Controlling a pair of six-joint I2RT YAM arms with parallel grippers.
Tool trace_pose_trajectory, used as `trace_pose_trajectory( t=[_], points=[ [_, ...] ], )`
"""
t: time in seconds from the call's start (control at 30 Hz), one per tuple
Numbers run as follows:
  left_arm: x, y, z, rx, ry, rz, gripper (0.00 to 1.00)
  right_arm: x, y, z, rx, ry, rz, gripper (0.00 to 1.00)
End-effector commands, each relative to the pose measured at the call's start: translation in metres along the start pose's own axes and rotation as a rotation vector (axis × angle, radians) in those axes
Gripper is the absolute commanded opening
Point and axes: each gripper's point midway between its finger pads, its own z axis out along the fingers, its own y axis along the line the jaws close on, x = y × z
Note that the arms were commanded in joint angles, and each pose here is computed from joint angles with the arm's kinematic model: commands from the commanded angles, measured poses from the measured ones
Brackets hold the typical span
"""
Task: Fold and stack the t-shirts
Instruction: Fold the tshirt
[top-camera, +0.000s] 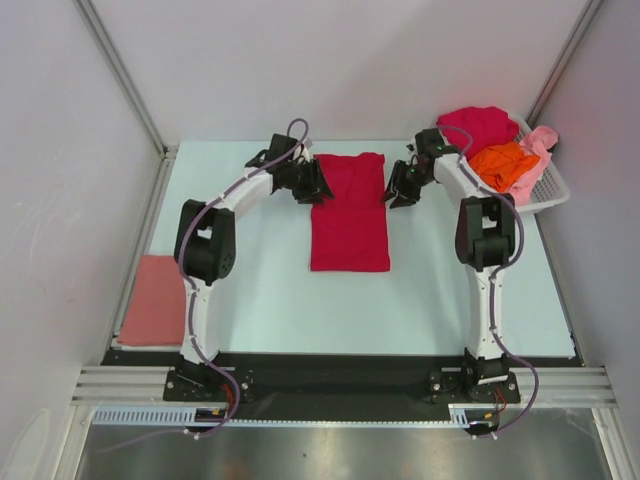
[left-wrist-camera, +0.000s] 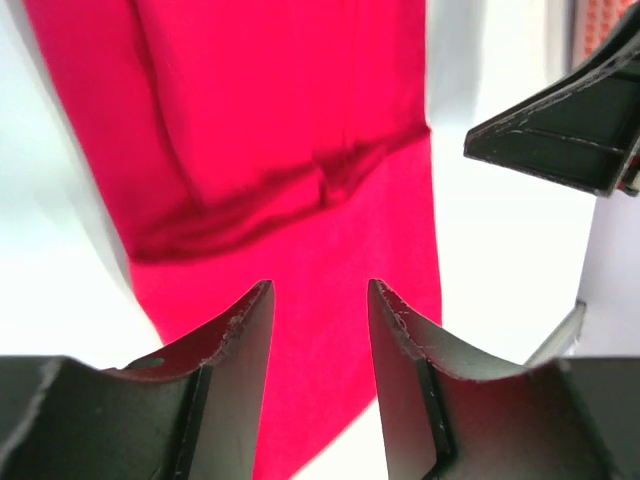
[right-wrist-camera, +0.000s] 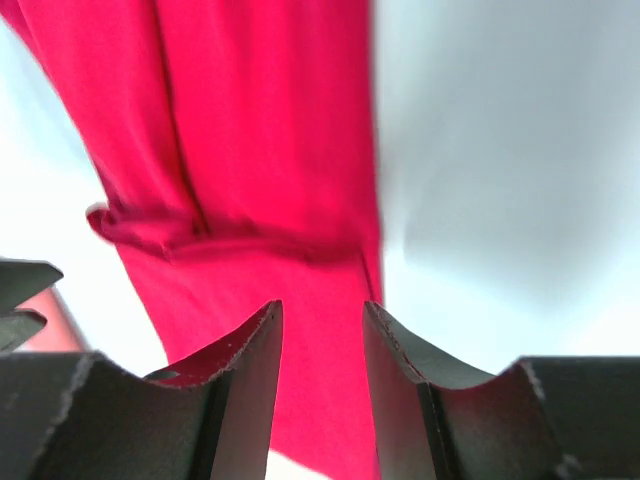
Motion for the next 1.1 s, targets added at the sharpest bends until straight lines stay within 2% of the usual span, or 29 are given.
trace_pose_trajectory(
  t=[0.0,0.17,0.2,0.27,0.37,0.47,0.57,0.63,0.77,0.93,1.07],
  points=[
    [0.006,-0.028,-0.025,0.089,-0.014,0.029,0.48,0.006,0.032,-0.035,-0.167,-0.024,-0.018,0.43],
    [0.021,-0.021,-0.017,0.110,0.035,0.008,0.46,0.017,0.034,-0.031,-0.341,0.022,0.064,0.38],
    [0.028,-0.021,-0.016,0.123,0.061,-0.004,0.44,0.024,0.034,-0.027,-0.373,0.054,0.124,0.34],
    [0.037,-0.025,-0.020,0.136,0.074,-0.008,0.43,0.026,0.044,-0.027,-0.449,0.065,0.131,0.29],
    [0.056,-0.040,-0.031,0.175,0.104,0.007,0.43,0.051,0.058,-0.033,-0.503,0.117,0.094,0.27],
    [0.093,-0.040,-0.034,0.191,0.161,-0.007,0.43,0.096,0.072,-0.041,-0.566,0.217,0.079,0.26],
    [0.119,-0.028,-0.028,0.166,0.190,-0.027,0.43,0.135,0.067,-0.031,-0.541,0.268,0.066,0.24],
    [0.125,-0.021,-0.026,0.161,0.176,-0.031,0.42,0.150,0.058,-0.026,-0.530,0.275,0.085,0.22],
    [0.160,0.017,-0.016,0.091,0.249,-0.067,0.40,0.169,0.028,-0.011,-0.479,0.290,0.112,0.19],
    [0.164,0.034,-0.029,0.009,0.226,-0.009,0.40,0.183,-0.007,-0.013,-0.383,0.284,0.117,0.18],
    [0.152,0.021,-0.052,-0.012,0.181,0.025,0.41,0.181,-0.013,-0.036,-0.369,0.242,0.173,0.18]
  ],
)
